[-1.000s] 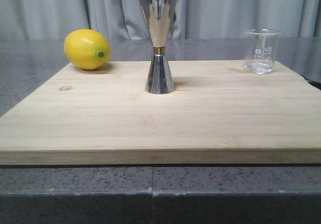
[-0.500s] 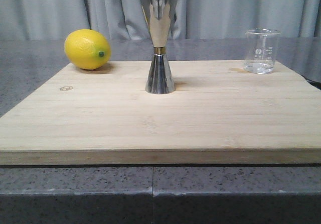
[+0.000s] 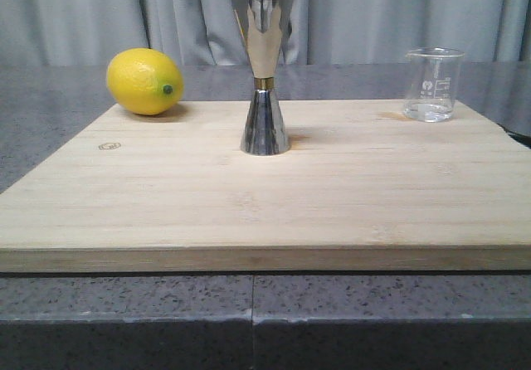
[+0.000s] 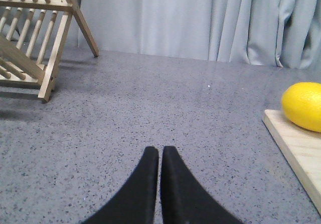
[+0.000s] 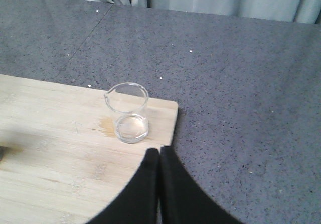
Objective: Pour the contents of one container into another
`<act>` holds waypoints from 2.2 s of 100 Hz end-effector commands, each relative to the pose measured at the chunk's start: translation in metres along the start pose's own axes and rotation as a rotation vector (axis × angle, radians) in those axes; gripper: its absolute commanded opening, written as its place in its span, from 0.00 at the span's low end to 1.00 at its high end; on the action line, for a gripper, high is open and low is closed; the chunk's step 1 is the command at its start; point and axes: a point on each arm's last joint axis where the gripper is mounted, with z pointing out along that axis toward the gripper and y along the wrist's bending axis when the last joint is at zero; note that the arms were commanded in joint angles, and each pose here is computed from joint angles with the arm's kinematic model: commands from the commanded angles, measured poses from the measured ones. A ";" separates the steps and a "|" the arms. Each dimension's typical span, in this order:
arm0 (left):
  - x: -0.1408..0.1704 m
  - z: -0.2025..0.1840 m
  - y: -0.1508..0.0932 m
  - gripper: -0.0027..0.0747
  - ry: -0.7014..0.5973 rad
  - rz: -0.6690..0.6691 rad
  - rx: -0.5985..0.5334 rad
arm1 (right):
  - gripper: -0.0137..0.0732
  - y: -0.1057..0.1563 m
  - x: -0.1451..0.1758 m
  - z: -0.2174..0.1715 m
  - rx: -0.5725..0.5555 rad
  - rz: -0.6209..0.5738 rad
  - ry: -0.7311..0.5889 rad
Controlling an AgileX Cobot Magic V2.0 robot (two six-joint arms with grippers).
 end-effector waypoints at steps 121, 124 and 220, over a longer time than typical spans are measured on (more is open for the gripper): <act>0.015 0.004 0.001 0.01 -0.208 0.075 0.014 | 0.09 0.000 -0.014 -0.005 0.001 -0.012 -0.097; 0.015 0.004 0.001 0.01 -0.208 0.075 0.014 | 0.09 0.000 -0.014 -0.005 0.001 -0.012 -0.097; 0.015 0.004 0.001 0.01 -0.208 0.075 0.012 | 0.09 -0.016 0.024 -0.045 0.158 0.037 -0.317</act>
